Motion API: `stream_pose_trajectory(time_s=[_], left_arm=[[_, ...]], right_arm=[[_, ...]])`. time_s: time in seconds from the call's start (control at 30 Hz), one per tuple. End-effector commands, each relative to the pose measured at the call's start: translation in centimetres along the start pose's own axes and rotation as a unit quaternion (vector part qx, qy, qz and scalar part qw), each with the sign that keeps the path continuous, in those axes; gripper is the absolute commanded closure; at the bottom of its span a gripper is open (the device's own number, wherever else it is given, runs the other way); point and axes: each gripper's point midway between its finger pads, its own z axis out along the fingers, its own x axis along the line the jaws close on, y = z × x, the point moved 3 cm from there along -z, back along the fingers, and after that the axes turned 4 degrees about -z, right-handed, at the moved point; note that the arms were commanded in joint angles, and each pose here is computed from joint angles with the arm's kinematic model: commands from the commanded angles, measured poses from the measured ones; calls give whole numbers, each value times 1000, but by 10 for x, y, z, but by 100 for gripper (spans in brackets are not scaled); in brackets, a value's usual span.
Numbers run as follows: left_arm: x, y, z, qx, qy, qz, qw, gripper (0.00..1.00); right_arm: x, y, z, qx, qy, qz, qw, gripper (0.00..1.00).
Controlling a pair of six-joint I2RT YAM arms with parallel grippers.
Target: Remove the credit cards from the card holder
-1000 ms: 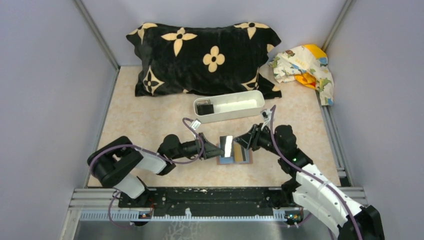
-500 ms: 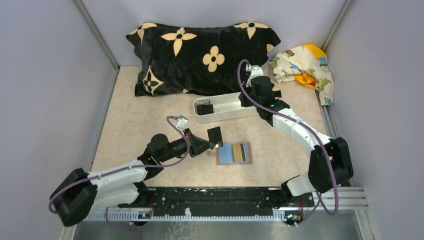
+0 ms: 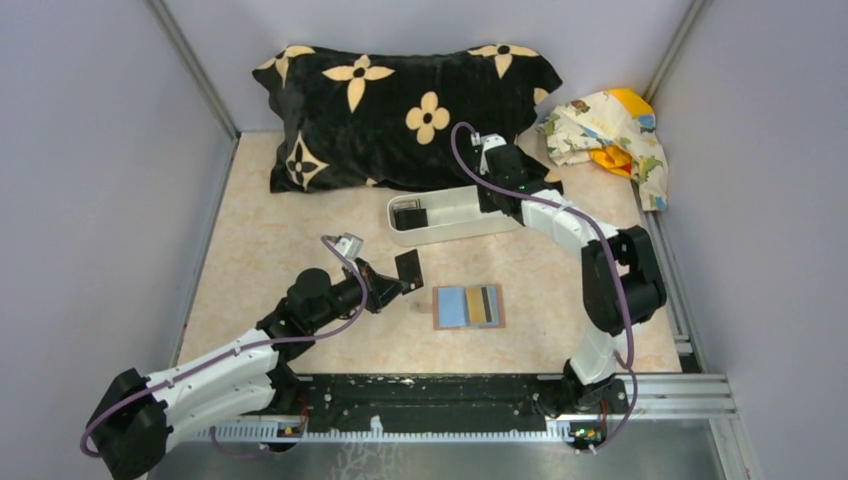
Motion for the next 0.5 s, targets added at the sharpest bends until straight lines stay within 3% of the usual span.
stream_pose_trajectory(time_s=[0.0,0.47], left_arm=[[0,10,1,-9,11,16,1000,100],[-1,9,0,-8,6,19,1000,100]], right_arm=[[-10,4,3,-1,-14,-5,1000,100],[-25,-52,6,65,-43,1,997,100]])
